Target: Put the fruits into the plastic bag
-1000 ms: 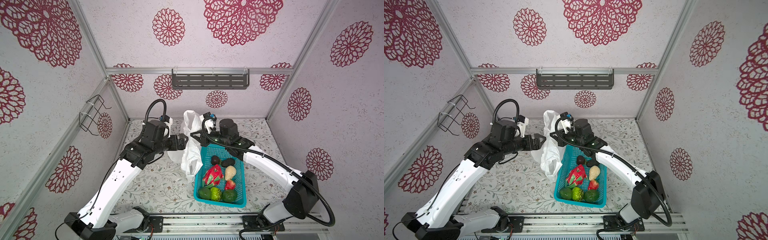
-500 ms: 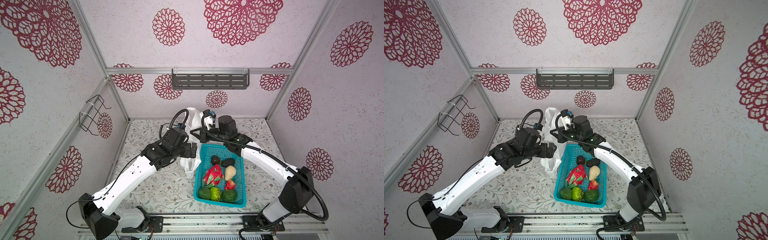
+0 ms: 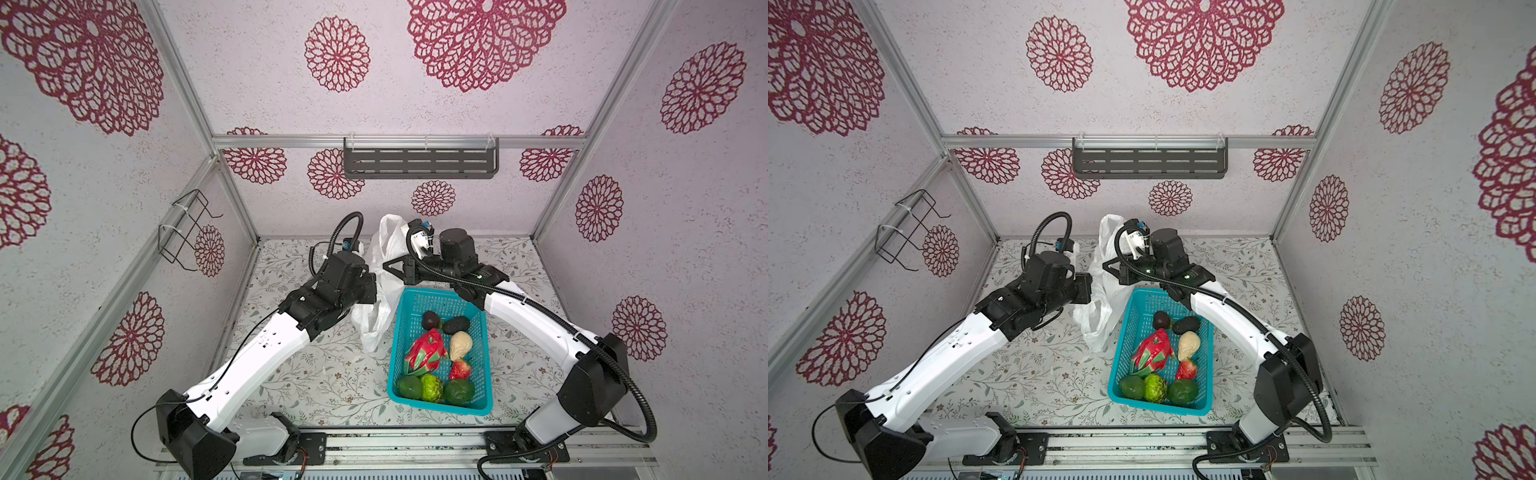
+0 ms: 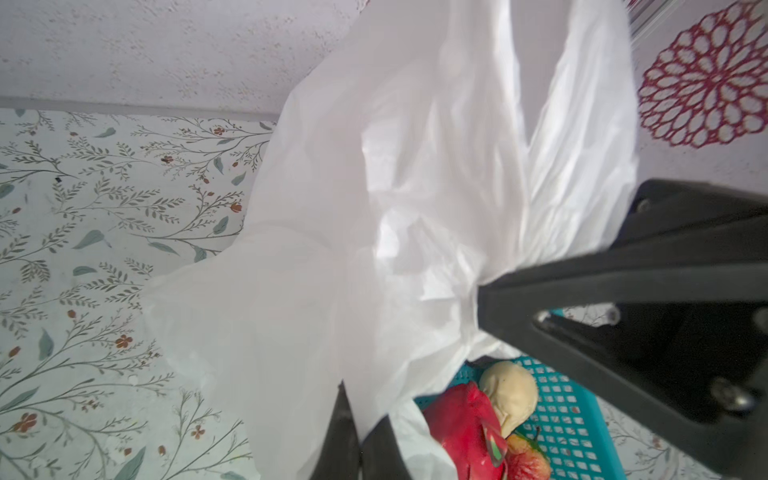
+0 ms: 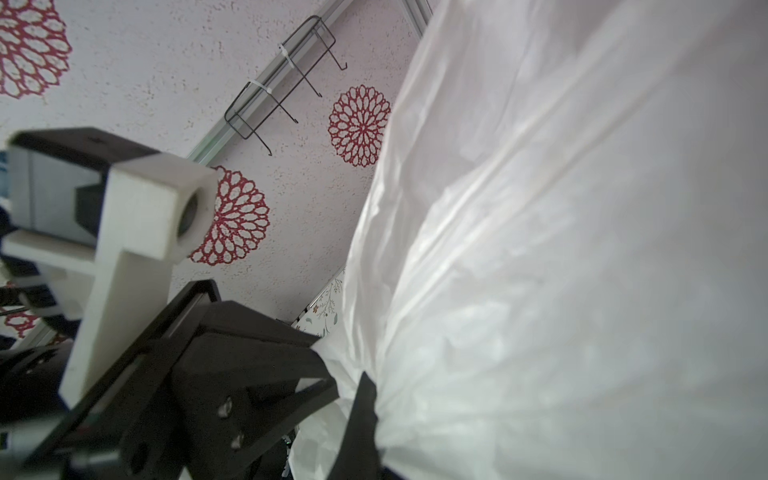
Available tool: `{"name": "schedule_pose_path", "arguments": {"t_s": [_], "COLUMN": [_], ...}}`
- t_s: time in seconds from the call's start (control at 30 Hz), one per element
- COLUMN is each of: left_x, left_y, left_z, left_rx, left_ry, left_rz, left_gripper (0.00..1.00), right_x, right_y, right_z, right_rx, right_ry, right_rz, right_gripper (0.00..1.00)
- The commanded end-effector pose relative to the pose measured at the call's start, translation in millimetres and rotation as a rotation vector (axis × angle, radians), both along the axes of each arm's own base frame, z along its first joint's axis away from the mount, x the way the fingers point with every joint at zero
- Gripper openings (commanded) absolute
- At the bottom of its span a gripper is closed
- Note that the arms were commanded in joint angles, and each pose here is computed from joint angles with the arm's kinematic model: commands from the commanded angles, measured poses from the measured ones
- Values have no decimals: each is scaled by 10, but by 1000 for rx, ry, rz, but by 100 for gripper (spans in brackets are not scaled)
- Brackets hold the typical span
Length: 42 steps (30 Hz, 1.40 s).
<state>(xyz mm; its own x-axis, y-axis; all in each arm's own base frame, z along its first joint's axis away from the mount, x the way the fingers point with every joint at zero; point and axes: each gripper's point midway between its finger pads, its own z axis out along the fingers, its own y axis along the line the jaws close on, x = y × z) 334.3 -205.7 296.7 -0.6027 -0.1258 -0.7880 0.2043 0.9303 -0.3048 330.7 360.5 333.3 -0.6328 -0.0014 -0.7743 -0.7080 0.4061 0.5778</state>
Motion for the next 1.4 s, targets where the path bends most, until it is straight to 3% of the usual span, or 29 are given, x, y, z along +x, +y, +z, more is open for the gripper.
{"name": "schedule_pose_path", "arguments": {"t_s": [0.0,0.27,0.43,0.5,0.57,0.63,0.9,1.13,1.37], "left_x": [-16,-115,-229,-304,-356,-396,-363,-315,-389], "left_y": [94,114,-84,-155,-180,-190,-40,270,546], "left_z": [313,560,617,620,643,681,732,481,84], "left_rx": [-72,-125,-172,-191,-210,-235,-234,-205,-209], "left_ry": [-70,-77,-50,-46,-57,-64,-75,-25,38], "left_rz": [12,-37,-158,-214,-241,-254,-176,-55,38], "left_gripper": [0,0,0,0,0,0,0,0,0], "right_x": [-35,-49,-14,-9,-11,-18,-18,117,419], "right_y": [-118,-213,-278,-279,-280,-296,-553,-825,-1164], "right_z": [307,324,332,323,343,380,541,488,104], "right_rx": [20,-78,-87,-81,-68,-48,5,-40,-197], "right_ry": [-56,-74,-60,-50,-48,-51,-63,-64,-18], "right_rz": [-11,-2,-10,-9,-9,-7,-21,-104,-249], "right_gripper": [0,0,3,10,28,31,0,0,0]}}
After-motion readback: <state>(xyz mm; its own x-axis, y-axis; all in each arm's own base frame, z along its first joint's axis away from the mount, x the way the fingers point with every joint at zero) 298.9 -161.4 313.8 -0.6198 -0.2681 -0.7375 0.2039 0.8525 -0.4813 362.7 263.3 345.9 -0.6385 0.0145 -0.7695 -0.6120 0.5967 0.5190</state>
